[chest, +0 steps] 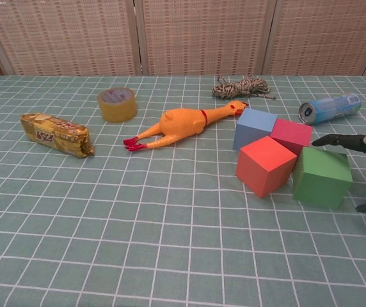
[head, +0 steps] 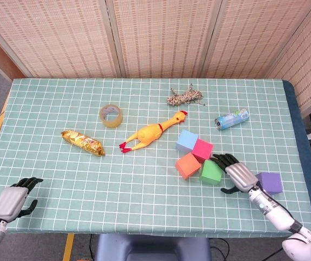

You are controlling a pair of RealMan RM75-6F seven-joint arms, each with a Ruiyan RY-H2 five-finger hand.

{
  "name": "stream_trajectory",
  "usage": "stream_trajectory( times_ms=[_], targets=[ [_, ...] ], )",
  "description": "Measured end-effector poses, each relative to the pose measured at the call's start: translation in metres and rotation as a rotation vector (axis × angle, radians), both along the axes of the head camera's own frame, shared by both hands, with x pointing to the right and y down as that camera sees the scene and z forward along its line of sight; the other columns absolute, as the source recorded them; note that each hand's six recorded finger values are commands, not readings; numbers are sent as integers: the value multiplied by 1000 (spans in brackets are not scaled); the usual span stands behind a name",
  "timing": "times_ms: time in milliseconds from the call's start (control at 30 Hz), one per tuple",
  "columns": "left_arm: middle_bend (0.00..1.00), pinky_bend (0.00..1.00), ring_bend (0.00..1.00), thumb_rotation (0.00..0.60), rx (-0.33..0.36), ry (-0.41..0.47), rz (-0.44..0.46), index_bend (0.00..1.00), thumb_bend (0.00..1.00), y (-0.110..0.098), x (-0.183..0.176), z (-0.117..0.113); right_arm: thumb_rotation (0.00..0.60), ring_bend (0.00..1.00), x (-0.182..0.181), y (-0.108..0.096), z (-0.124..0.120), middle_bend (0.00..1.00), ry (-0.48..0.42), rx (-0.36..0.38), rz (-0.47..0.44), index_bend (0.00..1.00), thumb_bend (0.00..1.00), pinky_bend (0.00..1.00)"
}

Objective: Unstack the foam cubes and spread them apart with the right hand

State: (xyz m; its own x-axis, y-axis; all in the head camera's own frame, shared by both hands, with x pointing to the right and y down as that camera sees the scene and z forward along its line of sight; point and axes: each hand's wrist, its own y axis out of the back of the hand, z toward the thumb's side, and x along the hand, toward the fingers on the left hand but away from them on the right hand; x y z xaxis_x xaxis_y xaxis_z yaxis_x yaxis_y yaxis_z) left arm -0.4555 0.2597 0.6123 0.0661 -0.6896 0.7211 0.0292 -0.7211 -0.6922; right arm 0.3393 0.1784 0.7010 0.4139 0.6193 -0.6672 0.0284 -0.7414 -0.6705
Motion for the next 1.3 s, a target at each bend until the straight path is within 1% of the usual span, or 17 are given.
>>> stream_trajectory(
  times_ms=[200, 300, 433, 500, 633, 700, 733, 800, 833, 867, 967, 1000, 1067, 1133, 1200, 1300],
  targets=[
    [199, 392, 182, 600, -4, 0, 3, 205, 468, 1, 1, 1, 600, 0, 1, 4, -5, 0, 3, 3, 7, 0, 62, 23],
    [199, 392, 182, 600, -6, -1, 8, 205, 469, 1, 2, 1, 600, 0, -3, 7, -2, 0, -1, 1, 18, 0, 62, 23],
    [200, 392, 182, 600, -1, 0, 6, 205, 469, 1, 2, 1, 600, 0, -12, 11, 7, 0, -22, -10, 40, 0, 62, 49],
    [200, 392, 183, 600, 1, 0, 3, 205, 469, 0, 1, 0, 600, 0, -16, 12, 12, 0, -33, -11, 52, 0, 62, 90],
    [199, 392, 182, 600, 7, 1, -1, 205, 469, -1, -1, -1, 600, 4, -25, 11, 18, 0, -69, 13, 80, 1, 62, 257],
    [200, 392, 182, 600, 9, 2, -1, 205, 469, -1, -1, -2, 600, 55, -28, 11, 19, 38, -92, 26, 92, 26, 62, 338],
    [200, 392, 182, 600, 9, 3, 0, 205, 469, -1, -1, -2, 600, 114, -29, 10, 19, 92, -103, 34, 96, 59, 62, 398],
    [200, 391, 183, 600, 10, 3, 0, 205, 469, -1, -1, -2, 600, 264, -31, 8, 18, 250, -123, 63, 102, 150, 64, 534],
    [200, 392, 183, 600, 10, 3, 0, 205, 469, -1, -1, -2, 600, 317, -31, 7, 18, 300, -130, 80, 103, 186, 71, 582],
    [200, 392, 183, 600, 10, 4, 0, 205, 469, -1, -1, -2, 600, 393, -31, 5, 17, 366, -137, 99, 105, 242, 85, 648],
    [200, 392, 182, 600, 10, 4, 0, 205, 469, -1, -1, -2, 600, 543, -32, 1, 13, 483, -159, 172, 105, 378, 123, 790],
    [200, 392, 182, 600, 9, 3, 0, 205, 469, -1, 0, -2, 600, 575, -32, -1, 11, 511, -164, 203, 103, 408, 130, 822],
    [200, 391, 182, 600, 8, 3, 1, 205, 468, -1, 0, -2, 600, 616, -31, -4, 8, 553, -169, 248, 98, 452, 143, 864],
    [200, 391, 182, 600, 6, 2, 2, 205, 468, 0, 0, -1, 600, 629, -30, -5, 6, 566, -174, 294, 92, 470, 147, 878],
    [200, 392, 182, 600, 5, 2, 3, 205, 469, 0, 0, -1, 600, 630, -29, -5, 3, 568, -184, 320, 90, 477, 148, 879],
    [199, 391, 183, 600, 6, 2, 2, 205, 469, 0, 0, -1, 600, 630, -28, -3, -2, 568, -210, 330, 96, 477, 148, 879]
  ],
)
